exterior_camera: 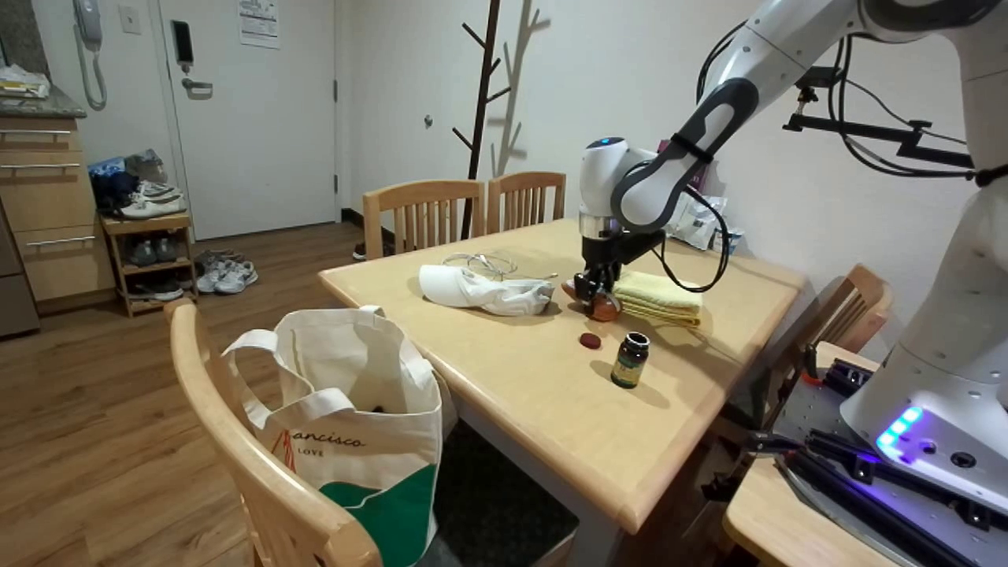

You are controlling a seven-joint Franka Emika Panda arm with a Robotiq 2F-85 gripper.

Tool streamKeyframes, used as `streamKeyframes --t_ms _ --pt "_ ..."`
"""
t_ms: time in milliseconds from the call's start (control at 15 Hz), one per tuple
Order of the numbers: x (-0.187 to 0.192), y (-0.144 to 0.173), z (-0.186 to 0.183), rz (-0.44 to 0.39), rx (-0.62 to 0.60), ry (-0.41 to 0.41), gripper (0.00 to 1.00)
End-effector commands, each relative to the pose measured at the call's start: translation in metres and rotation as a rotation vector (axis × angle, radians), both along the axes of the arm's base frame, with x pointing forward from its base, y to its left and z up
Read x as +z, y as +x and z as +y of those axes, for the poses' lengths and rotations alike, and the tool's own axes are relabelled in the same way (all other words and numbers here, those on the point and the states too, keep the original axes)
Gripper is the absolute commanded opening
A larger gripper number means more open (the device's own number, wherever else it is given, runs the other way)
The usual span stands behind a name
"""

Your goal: Put the brown doll in the bag

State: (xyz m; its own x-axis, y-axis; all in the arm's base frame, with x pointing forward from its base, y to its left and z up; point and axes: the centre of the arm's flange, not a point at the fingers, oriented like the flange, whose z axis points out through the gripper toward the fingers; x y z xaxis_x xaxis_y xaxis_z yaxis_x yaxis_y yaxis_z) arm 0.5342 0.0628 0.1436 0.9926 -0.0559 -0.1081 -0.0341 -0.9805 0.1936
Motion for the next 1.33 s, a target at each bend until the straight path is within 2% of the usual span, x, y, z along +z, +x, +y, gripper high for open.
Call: streamKeyframes --t_ms 0,333,467,533,600,867,1133,1267 --pt "0.008 -0.006 0.001 -0.026 0.002 0.019 0.34" --pt "0.049 -0.012 0.0 -0.074 0.011 0.039 0.03" --pt "0.076 -0.016 0.007 -0.112 0.03 0.041 0.0" --pt "0.091 -0.018 0.009 -0.131 0.047 0.052 0.04" --pt "0.109 -0.022 0.012 -0.142 0.07 0.06 0.01" --pt "0.193 -0.04 0.023 -0.207 0.185 0.047 0.02" --pt "0.261 -0.063 0.034 -0.183 0.269 0.02 0.02" --pt "0.283 -0.071 0.038 -0.152 0.293 0.039 0.02"
